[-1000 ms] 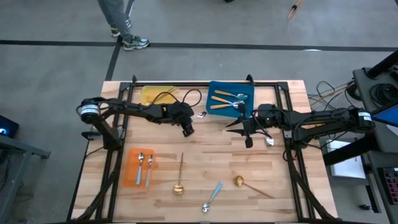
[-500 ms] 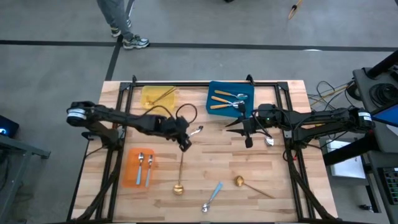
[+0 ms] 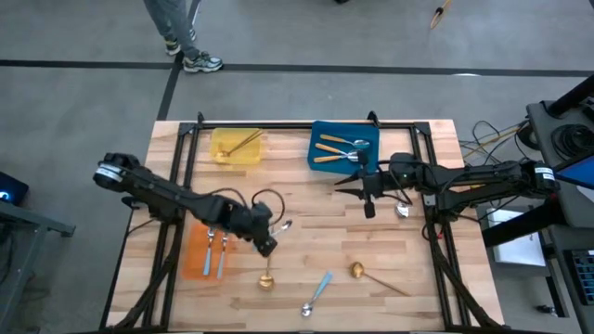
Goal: Sort silverware by color (type)
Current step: Put the blue spoon into the orange bin
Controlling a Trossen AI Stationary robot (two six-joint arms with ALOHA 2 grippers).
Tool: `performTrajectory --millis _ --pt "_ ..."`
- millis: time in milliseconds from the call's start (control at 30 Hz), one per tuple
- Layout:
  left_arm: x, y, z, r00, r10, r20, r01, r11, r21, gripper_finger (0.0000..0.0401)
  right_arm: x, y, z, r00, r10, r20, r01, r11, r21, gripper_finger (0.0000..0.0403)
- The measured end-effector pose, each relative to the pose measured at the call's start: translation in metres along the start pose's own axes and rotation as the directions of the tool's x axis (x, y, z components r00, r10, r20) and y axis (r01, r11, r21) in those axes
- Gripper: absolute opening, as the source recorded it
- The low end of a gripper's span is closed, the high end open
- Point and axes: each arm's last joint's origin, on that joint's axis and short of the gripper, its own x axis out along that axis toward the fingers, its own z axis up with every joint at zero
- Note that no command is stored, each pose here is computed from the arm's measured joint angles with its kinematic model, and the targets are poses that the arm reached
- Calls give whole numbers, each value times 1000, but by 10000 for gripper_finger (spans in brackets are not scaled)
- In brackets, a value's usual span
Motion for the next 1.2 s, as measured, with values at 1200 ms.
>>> performTrajectory --millis 1200 --pt "-72 9 -128 794 564 -226 -596 651 -470 13 1 -4 8 996 -42 84 45 998 -39 68"
